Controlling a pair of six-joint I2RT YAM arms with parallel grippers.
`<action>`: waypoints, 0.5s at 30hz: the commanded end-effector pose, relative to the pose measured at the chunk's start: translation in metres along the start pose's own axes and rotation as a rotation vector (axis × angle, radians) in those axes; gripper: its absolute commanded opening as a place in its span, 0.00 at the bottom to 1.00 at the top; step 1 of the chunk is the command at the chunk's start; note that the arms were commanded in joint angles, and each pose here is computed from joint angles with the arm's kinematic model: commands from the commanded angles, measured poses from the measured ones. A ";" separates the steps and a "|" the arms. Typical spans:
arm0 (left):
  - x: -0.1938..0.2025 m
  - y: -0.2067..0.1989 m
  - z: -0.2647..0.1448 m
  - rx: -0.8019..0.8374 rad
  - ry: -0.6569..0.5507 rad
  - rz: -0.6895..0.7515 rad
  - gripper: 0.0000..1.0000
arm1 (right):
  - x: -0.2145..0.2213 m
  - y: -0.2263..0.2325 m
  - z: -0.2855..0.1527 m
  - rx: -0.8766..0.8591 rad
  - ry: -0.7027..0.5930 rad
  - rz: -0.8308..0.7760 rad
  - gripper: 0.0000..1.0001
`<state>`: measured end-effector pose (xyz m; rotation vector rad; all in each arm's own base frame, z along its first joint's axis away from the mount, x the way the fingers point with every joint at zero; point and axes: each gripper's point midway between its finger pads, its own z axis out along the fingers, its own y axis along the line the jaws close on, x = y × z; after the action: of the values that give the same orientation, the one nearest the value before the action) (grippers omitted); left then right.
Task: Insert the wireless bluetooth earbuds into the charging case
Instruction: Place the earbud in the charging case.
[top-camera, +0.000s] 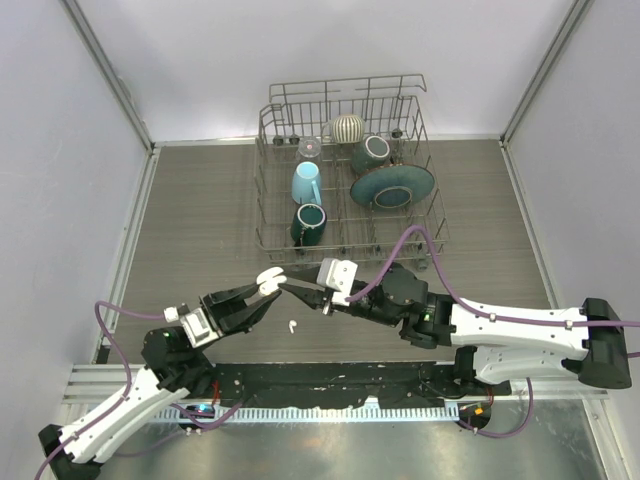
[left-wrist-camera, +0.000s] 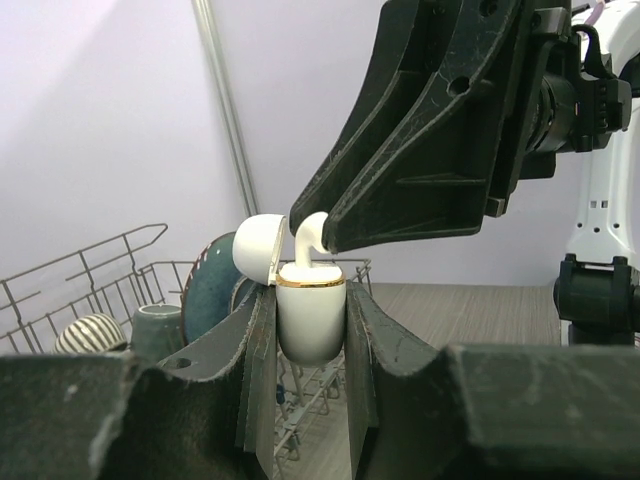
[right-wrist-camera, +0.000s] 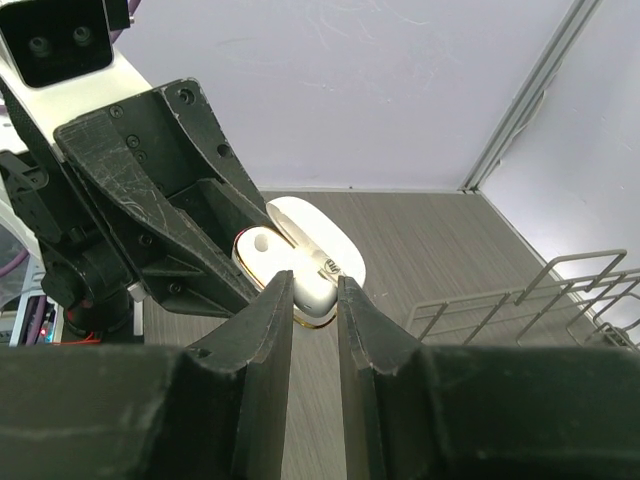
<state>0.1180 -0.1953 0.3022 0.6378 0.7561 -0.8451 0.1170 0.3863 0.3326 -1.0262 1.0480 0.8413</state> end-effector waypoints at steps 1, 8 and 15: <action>-0.044 0.015 0.007 -0.066 -0.148 0.046 0.00 | 0.034 0.022 0.000 -0.077 0.113 0.028 0.04; -0.043 0.013 0.008 -0.055 -0.142 0.045 0.00 | 0.035 0.006 0.002 0.022 0.101 0.014 0.04; -0.042 0.013 0.007 -0.056 -0.139 0.044 0.00 | 0.023 -0.002 -0.002 0.066 0.052 0.036 0.17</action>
<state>0.1241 -0.1965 0.2990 0.6271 0.7830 -0.8351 0.1263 0.3869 0.3223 -0.9827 1.0824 0.8014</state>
